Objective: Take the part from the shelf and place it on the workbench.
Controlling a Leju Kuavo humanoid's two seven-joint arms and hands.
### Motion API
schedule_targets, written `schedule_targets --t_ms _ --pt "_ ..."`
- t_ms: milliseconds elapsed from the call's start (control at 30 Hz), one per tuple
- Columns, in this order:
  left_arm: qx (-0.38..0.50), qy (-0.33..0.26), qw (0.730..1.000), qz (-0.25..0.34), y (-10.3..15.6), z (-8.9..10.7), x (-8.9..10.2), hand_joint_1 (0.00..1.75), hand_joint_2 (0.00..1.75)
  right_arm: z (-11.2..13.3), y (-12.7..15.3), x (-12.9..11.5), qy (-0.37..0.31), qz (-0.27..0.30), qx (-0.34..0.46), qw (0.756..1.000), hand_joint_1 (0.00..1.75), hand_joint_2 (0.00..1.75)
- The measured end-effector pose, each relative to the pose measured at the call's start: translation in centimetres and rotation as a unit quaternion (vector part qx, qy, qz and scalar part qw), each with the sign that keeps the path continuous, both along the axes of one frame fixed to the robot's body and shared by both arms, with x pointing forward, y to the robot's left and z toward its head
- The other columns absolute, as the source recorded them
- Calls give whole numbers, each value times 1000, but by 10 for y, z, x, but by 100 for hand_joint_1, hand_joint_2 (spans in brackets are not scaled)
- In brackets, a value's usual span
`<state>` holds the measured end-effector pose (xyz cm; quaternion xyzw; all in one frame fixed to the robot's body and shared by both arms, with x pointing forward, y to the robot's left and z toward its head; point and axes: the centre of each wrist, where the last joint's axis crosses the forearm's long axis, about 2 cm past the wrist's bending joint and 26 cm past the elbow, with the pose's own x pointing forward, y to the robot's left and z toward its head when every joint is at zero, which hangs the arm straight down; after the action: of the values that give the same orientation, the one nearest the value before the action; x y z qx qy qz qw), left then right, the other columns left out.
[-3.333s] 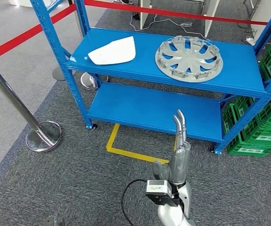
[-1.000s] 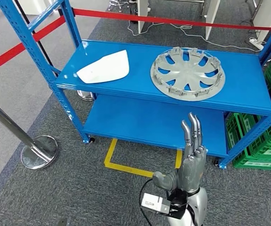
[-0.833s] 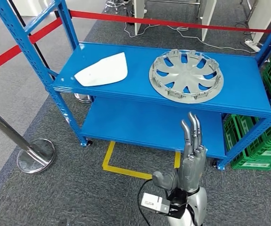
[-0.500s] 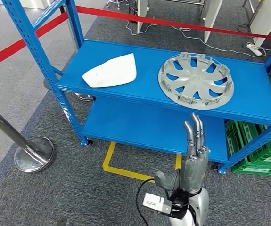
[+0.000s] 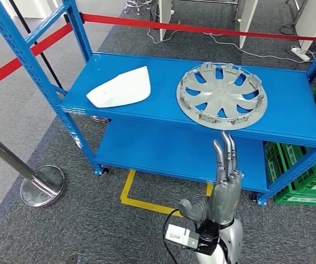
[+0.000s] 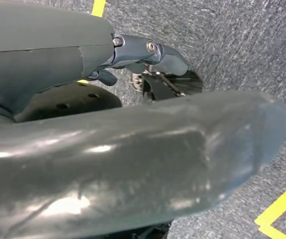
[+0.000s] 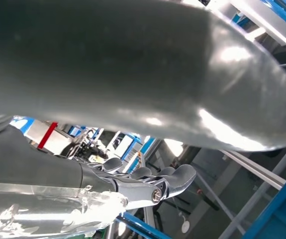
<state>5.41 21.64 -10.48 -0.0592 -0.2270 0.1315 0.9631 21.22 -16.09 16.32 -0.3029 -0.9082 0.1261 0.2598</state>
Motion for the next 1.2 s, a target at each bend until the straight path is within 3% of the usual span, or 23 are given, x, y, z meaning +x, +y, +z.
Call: schedule_targets --t_ms 1200 --pt "9 0 1000 -4 1 0 -1 0 0 0 -1 -2 2 -4 0 1000 0 0"
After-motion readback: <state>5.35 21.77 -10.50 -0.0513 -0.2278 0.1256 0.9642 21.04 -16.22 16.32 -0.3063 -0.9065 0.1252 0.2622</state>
